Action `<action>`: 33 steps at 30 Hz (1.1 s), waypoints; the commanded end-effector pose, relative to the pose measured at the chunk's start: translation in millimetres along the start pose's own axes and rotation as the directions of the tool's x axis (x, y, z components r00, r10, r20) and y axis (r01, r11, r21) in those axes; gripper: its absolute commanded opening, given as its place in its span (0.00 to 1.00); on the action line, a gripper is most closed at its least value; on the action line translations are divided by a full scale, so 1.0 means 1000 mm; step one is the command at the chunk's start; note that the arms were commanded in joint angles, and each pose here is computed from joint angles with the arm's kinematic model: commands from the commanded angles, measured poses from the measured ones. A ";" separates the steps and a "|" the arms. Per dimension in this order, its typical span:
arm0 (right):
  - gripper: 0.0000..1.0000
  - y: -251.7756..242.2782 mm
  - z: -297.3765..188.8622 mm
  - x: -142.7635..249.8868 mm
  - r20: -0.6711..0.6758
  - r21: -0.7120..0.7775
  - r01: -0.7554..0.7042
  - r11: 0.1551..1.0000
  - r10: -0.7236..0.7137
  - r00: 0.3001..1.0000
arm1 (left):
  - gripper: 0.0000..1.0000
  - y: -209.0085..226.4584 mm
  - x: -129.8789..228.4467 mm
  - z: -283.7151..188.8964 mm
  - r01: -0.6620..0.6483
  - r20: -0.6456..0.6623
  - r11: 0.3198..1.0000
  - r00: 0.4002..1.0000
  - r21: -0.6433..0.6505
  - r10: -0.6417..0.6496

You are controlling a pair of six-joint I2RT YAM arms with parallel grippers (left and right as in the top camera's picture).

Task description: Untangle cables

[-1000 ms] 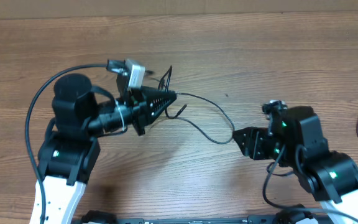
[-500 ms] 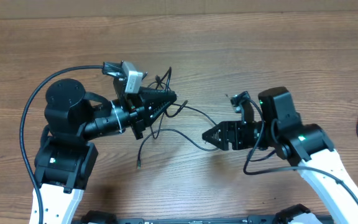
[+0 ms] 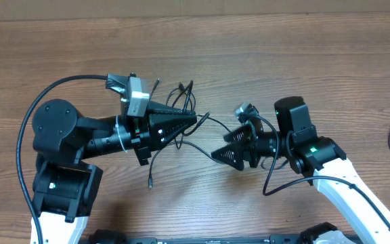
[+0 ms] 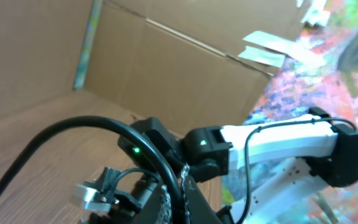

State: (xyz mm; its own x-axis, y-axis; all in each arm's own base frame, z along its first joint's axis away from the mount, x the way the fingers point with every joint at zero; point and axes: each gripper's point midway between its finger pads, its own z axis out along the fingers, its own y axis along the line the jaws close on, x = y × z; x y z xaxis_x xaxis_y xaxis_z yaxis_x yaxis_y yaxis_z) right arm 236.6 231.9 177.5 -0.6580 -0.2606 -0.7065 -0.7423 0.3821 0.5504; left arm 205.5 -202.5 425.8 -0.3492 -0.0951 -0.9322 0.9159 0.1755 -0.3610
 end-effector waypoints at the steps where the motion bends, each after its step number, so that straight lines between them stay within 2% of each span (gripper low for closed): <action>1: 0.80 0.012 0.003 -0.016 0.053 -0.041 0.150 0.988 -0.148 0.988 | 0.05 -0.020 -0.008 -0.003 -0.004 0.003 0.998 1.000 0.065 0.004; 3: 0.78 0.018 0.012 -0.025 0.079 -0.049 0.220 0.974 -0.216 0.973 | 0.05 -0.027 -0.015 -0.003 -0.028 0.018 0.995 0.999 0.091 0.026; 4: 0.72 0.017 0.017 -0.028 0.085 -0.027 0.246 0.969 -0.243 0.966 | 0.05 -0.030 -0.018 -0.004 -0.037 0.025 0.994 0.999 0.102 0.034; 5: 0.69 0.012 0.024 -0.032 0.084 0.023 0.267 0.963 -0.269 0.960 | 0.05 -0.034 -0.022 -0.004 -0.041 0.033 0.993 0.999 0.110 0.038; 8: 0.69 -0.013 0.034 -0.043 0.075 0.226 0.294 0.929 -0.318 0.945 | 0.05 -0.041 -0.027 -0.005 -0.042 0.042 0.990 0.998 0.132 0.037; 11: 0.69 -0.022 0.039 -0.060 0.101 0.346 0.322 0.881 -0.376 0.921 | 0.05 -0.049 -0.027 -0.006 -0.056 0.032 0.985 0.998 0.165 0.052; 14: 0.69 -0.013 0.046 -0.078 0.152 0.375 0.358 0.855 -0.438 0.886 | 0.05 -0.052 -0.026 -0.007 -0.056 0.023 0.982 0.998 0.181 0.053; 16: 0.62 -0.005 0.054 -0.083 0.178 0.360 0.378 0.853 -0.461 0.869 | 0.05 -0.053 -0.026 -0.007 -0.062 0.020 0.980 0.998 0.187 0.059; 23: 0.59 -0.022 0.088 -0.074 0.175 0.348 0.347 0.871 -0.424 0.889 | 0.05 -0.054 -0.026 -0.007 -0.049 0.017 0.980 0.999 0.191 0.047; 28: 0.55 -0.063 0.090 -0.082 0.184 0.514 0.288 0.808 -0.431 0.883 | 0.05 -0.060 -0.019 -0.009 -0.049 -0.018 0.972 0.998 0.229 0.055; 31: 0.44 -0.067 0.091 -0.085 0.194 0.533 0.281 0.798 -0.438 0.878 | 0.05 -0.061 -0.019 -0.009 -0.050 -0.023 0.971 0.998 0.234 0.056; 32: 0.34 -0.068 0.091 -0.085 0.194 0.533 0.281 0.798 -0.438 0.878 | 0.05 -0.061 -0.019 -0.009 -0.050 -0.023 0.971 0.998 0.234 0.056; 33: 0.20 -0.068 0.091 -0.085 0.194 0.535 0.280 0.797 -0.438 0.878 | 0.05 -0.061 -0.018 -0.009 -0.053 -0.022 0.971 0.998 0.234 0.060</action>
State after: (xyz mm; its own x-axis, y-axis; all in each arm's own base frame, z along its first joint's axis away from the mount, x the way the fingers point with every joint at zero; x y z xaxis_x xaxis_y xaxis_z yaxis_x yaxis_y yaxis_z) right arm 345.3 314.2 157.9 -0.2293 -0.2348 -0.9446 -0.7502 0.6610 0.0178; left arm 164.0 -204.1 460.6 -0.3194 -0.0761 -0.9446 0.9476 -0.0329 -0.3177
